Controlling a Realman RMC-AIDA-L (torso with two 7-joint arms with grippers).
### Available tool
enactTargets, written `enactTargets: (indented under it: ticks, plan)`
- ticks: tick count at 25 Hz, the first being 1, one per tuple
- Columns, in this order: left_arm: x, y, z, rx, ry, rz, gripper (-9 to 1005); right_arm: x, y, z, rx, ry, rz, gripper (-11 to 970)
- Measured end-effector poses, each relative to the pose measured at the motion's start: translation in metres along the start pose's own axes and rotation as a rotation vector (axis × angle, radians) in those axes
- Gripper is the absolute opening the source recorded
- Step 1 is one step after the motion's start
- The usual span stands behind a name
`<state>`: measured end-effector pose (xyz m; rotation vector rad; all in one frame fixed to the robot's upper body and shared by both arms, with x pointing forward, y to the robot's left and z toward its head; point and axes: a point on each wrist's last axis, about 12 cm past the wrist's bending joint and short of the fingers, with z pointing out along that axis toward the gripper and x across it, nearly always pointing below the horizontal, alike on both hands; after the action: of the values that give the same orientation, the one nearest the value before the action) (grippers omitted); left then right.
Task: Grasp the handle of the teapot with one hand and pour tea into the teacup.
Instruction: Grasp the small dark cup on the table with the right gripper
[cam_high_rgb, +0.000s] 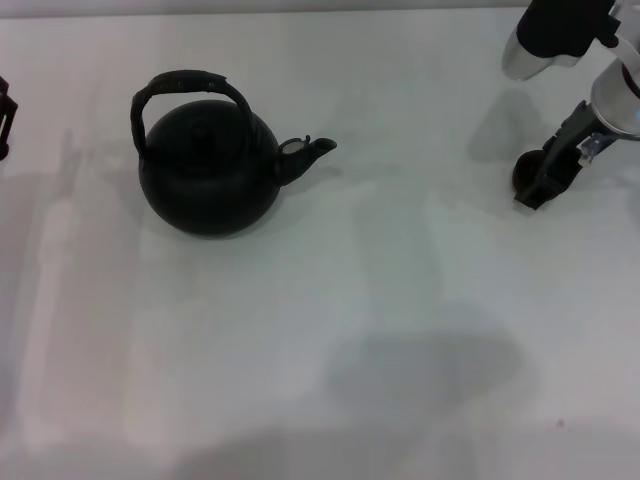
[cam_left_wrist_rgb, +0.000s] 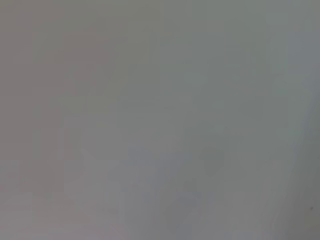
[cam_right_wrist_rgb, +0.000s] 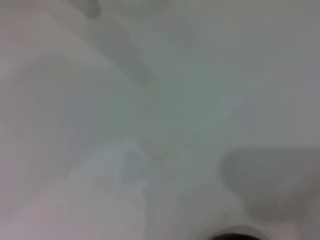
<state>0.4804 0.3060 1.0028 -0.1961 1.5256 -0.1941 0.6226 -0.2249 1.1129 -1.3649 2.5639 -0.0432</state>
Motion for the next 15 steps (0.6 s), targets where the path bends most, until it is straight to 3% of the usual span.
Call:
enactTargets:
  ticks: [6, 10, 15]
  plan:
    - [-0.001, 0.001, 0.001, -0.002, -0.004, 0.002, 758, -0.004, 0.001, -0.003, -0.013, 0.013, -0.014, 829]
    - [-0.001, 0.002, 0.001, -0.007, -0.005, 0.003, 757, -0.009, 0.003, -0.009, -0.021, 0.014, -0.034, 753]
    - [-0.002, 0.002, 0.002, -0.007, -0.007, 0.004, 757, -0.035, 0.015, -0.023, -0.031, -0.066, -0.094, 735]
